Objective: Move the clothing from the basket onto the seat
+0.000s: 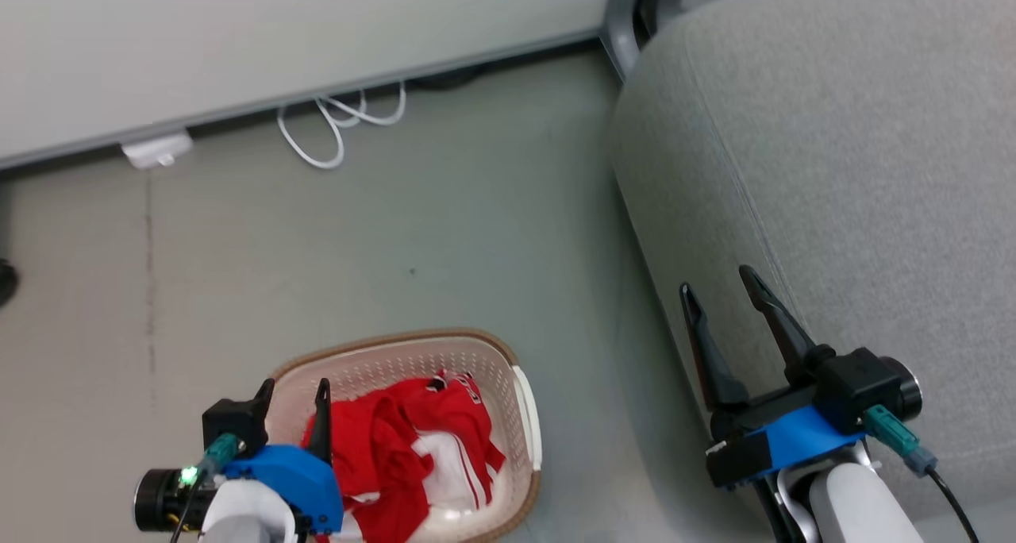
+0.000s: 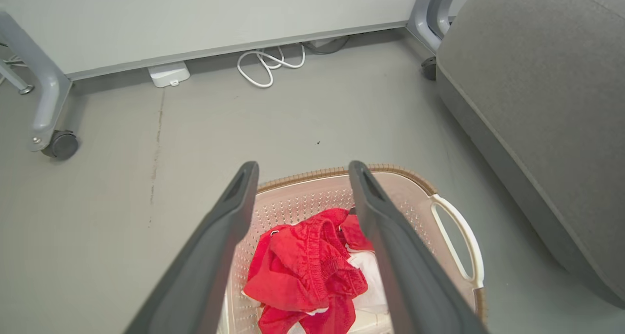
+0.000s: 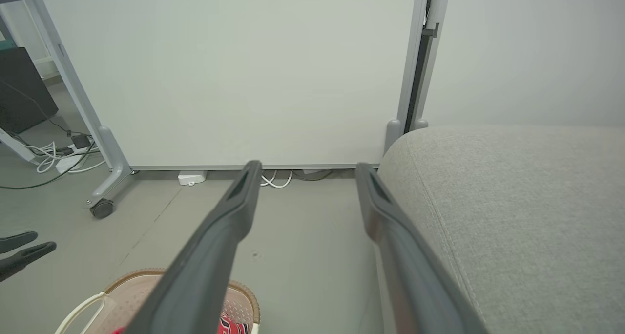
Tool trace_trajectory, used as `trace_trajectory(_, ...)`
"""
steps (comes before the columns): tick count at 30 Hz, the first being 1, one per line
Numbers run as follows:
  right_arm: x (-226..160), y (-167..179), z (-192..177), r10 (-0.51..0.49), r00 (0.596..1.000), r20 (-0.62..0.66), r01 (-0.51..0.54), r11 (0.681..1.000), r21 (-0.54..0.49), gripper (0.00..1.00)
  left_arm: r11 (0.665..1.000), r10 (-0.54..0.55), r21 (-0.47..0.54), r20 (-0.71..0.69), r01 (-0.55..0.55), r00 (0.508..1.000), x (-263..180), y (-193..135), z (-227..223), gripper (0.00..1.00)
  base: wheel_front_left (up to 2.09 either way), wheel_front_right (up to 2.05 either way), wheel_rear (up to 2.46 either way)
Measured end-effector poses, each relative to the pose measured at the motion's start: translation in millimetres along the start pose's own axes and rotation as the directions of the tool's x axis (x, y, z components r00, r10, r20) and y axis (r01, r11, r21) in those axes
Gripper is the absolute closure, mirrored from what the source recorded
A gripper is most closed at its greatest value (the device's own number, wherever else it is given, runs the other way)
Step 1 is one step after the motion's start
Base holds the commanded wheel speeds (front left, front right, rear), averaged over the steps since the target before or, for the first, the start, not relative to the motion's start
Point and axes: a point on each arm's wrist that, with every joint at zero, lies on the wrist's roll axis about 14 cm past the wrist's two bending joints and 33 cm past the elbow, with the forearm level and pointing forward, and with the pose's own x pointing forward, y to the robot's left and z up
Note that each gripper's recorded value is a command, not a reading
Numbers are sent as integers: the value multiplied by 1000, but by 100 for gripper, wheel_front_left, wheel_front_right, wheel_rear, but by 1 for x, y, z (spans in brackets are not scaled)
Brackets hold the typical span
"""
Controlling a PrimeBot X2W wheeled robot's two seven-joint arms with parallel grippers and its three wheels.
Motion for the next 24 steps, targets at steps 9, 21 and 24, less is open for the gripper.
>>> trace_trajectory(9, 17, -18, -38, -38, 995, -91, 39, 999, 8, 0, 992, -95, 55, -261, 113, 961, 54, -13, -63, 0, 0, 0, 0)
trace_trajectory(21, 24, -45, -79, -111, 976, -186, 119, 992, 33, 0, 968, -136, 116, -505, 223, 852, 103, -15, -141, 0, 0, 0, 0)
trace_trajectory(24, 23, -49, -90, -123, 969, -212, 134, 990, 35, 0, 963, -119, 143, -544, 231, 831, 111, -9, -156, 0, 0, 0, 0)
